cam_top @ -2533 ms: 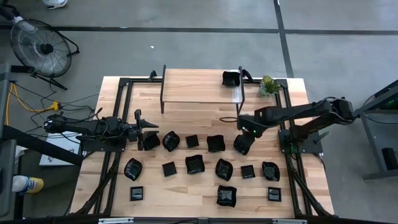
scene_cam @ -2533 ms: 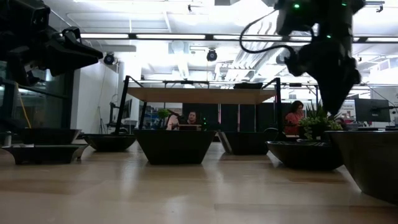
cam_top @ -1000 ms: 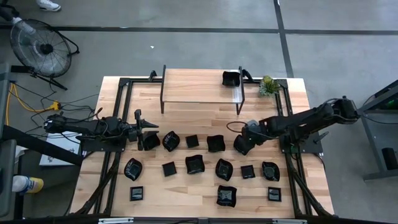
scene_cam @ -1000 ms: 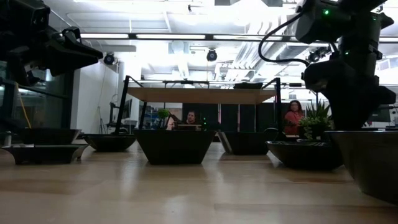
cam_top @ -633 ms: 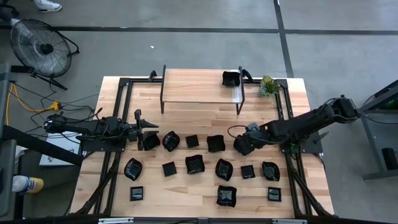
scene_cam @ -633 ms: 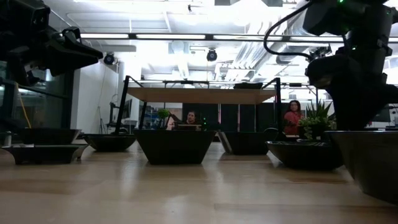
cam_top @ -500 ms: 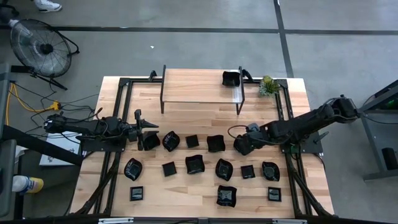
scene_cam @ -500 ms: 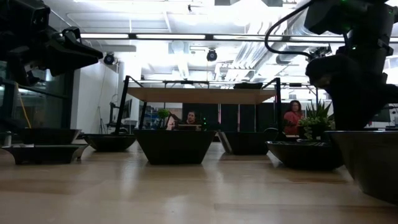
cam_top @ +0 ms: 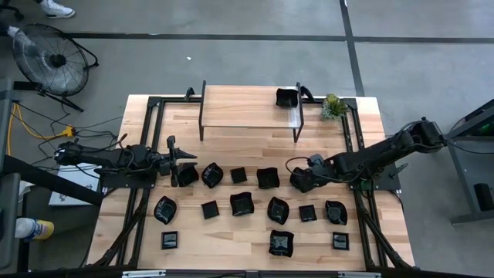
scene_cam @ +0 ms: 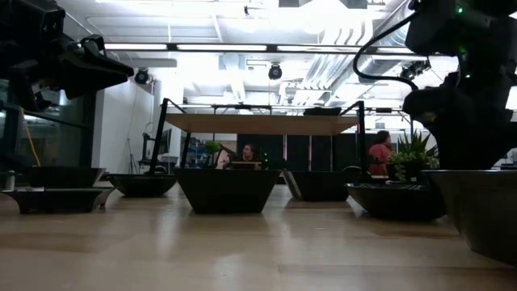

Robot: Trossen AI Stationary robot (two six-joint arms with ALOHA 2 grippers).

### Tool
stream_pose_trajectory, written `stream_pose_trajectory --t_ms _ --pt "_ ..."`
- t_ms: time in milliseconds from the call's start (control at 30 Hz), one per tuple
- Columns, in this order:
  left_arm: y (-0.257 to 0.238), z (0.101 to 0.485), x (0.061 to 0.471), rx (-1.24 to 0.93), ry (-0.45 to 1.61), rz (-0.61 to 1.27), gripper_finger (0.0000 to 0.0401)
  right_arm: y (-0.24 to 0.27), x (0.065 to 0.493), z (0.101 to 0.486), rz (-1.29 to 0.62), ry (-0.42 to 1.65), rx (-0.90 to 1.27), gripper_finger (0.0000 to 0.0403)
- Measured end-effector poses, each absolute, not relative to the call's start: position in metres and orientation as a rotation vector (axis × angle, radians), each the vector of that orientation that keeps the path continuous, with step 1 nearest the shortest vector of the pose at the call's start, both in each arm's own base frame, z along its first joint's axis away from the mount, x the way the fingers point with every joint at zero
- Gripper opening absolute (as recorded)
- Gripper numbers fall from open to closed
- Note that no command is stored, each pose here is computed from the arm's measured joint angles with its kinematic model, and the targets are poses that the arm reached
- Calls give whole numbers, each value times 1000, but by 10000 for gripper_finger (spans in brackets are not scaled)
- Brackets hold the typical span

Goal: Pick & Place Mini shaped plates
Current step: Put the leaf-shaped plate on the shelf

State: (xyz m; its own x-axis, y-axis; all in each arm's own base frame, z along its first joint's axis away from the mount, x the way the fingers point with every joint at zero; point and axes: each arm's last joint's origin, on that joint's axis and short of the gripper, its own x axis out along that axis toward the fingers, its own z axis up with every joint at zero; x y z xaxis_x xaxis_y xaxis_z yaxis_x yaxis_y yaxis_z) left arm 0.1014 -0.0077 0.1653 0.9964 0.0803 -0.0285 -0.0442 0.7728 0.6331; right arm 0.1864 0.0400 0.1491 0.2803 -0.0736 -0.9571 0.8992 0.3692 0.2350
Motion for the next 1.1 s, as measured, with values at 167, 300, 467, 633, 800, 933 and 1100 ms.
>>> stream_pose_trajectory --t_ms 167,300,467,633,800,933,1100 --pt "-8 165 101 684 55 68 101 40 188 150 -800 1060 968 156" --pt "-8 165 101 684 54 67 101 40 188 150 -799 1060 971 148" --pt "-8 165 101 684 55 68 101 40 186 144 -790 1064 982 133" --pt "-8 165 101 684 54 68 101 40 185 142 -787 1060 984 113" --pt "-8 165 101 684 55 67 101 40 185 142 -778 1063 967 81" --pt "-8 165 101 684 55 68 101 40 185 142 -771 1066 957 51" --pt "-8 165 101 684 55 67 101 40 186 143 -755 1072 937 12"
